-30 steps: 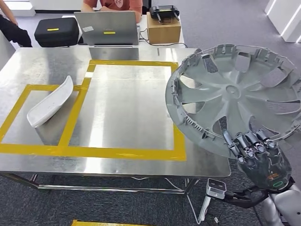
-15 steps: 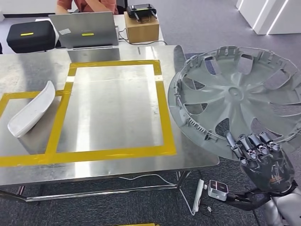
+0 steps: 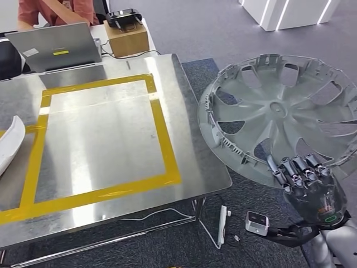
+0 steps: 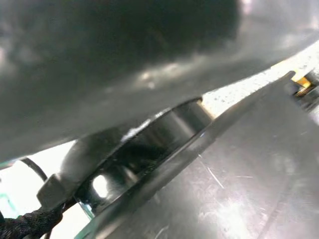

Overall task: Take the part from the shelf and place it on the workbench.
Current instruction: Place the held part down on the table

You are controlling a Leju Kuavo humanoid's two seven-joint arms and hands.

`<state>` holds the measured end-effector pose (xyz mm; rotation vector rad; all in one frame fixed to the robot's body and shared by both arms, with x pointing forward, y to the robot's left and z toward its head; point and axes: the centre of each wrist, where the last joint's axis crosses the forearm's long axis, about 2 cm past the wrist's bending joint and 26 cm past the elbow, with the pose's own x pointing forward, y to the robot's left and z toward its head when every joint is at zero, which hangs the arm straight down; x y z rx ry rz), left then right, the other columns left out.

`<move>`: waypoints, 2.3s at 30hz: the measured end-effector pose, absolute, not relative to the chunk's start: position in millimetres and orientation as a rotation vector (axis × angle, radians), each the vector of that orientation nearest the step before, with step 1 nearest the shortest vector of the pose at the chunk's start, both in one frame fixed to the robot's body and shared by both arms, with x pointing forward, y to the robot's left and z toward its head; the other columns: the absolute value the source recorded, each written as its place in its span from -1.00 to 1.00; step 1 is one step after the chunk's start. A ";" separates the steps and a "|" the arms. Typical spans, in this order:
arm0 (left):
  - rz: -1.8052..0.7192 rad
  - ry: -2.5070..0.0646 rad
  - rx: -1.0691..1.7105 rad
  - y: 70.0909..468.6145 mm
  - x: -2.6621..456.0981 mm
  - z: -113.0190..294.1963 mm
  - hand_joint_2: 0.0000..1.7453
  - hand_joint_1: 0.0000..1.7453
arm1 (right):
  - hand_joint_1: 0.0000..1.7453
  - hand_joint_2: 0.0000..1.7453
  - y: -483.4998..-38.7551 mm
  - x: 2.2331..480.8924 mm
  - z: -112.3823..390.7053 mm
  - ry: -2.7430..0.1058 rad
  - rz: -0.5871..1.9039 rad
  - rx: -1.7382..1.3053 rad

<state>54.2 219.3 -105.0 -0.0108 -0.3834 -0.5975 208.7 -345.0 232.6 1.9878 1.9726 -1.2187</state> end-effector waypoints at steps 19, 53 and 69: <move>-0.602 -0.379 -0.015 221.2 53.7 -105.4 -1.00 -1.00 | 1.00 1.00 -340.3 212.1 225.3 2.026 -1.218 2.000; -0.595 -0.377 -0.011 223.3 55.1 -105.5 -1.00 -1.00 | 1.00 1.00 -346.7 213.0 233.2 1.943 -1.256 1.943; -0.594 -0.377 -0.013 222.2 54.6 -105.4 -1.00 -1.00 | 1.00 1.00 -346.5 213.1 233.8 1.950 -1.241 1.959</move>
